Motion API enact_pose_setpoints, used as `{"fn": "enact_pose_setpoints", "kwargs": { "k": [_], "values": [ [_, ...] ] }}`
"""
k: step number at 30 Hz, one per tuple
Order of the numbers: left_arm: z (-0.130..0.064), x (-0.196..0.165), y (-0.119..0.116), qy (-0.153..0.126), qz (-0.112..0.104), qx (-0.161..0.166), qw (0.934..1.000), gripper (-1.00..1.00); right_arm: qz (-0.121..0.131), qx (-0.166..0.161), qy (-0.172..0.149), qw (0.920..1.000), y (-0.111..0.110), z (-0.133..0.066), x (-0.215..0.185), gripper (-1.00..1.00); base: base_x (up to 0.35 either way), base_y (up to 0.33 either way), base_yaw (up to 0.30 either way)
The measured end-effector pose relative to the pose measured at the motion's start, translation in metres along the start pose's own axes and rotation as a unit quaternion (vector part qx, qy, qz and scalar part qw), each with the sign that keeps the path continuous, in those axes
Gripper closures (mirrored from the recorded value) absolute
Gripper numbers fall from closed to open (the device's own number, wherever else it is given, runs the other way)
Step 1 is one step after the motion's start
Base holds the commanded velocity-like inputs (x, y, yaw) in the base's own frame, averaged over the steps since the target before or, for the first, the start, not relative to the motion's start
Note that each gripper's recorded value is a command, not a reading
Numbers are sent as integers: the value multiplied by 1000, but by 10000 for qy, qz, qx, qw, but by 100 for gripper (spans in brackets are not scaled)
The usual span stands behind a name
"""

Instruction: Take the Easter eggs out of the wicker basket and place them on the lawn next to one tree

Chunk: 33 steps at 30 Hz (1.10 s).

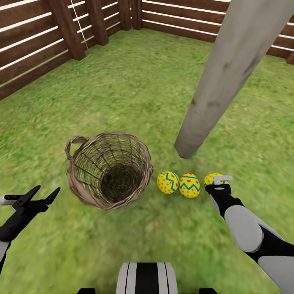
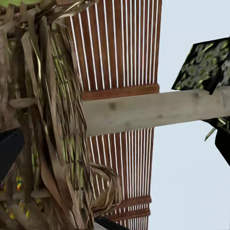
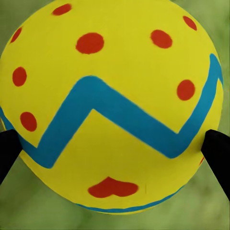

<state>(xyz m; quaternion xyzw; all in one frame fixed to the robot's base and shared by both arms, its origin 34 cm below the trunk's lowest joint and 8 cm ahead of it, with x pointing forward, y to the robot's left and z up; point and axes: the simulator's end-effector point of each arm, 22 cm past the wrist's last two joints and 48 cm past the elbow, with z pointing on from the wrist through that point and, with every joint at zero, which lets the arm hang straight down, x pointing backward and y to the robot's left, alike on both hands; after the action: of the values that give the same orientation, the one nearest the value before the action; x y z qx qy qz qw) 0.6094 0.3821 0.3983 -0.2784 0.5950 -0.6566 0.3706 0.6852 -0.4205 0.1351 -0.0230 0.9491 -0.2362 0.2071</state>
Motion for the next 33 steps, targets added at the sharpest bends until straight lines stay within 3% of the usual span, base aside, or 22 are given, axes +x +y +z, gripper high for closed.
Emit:
{"fn": "enact_pose_setpoints", "kwargs": {
  "k": [9, 23, 24, 27, 33],
  "values": [
    [-6, 4, 19, -3, -103, -148, 9998, -100, -90, -221, 18, 9997, 10, 13, 7, 100, 0, 0, 0],
    [-10, 6, 31, -25, -185, -239, 9995, -100, -68, -123, -43, 9999, 3, 21, 3, 100, 0, 0, 0],
    [-11, 6, 31, -25, -186, -239, 9995, -100, -69, -124, -45, 9999, 3, 21, 3, -100, 0, 0, 0],
    [-11, 6, 31, -27, -191, -242, 9995, -100, -161, -54, 232, 9996, 13, 20, 30, -100, 0, 0, 0],
    [-9, 4, 24, -22, -151, -193, 9997, -100, -162, -380, 187, 9990, 25, 15, 24, -100, 0, 0, 0]
  ]
}}
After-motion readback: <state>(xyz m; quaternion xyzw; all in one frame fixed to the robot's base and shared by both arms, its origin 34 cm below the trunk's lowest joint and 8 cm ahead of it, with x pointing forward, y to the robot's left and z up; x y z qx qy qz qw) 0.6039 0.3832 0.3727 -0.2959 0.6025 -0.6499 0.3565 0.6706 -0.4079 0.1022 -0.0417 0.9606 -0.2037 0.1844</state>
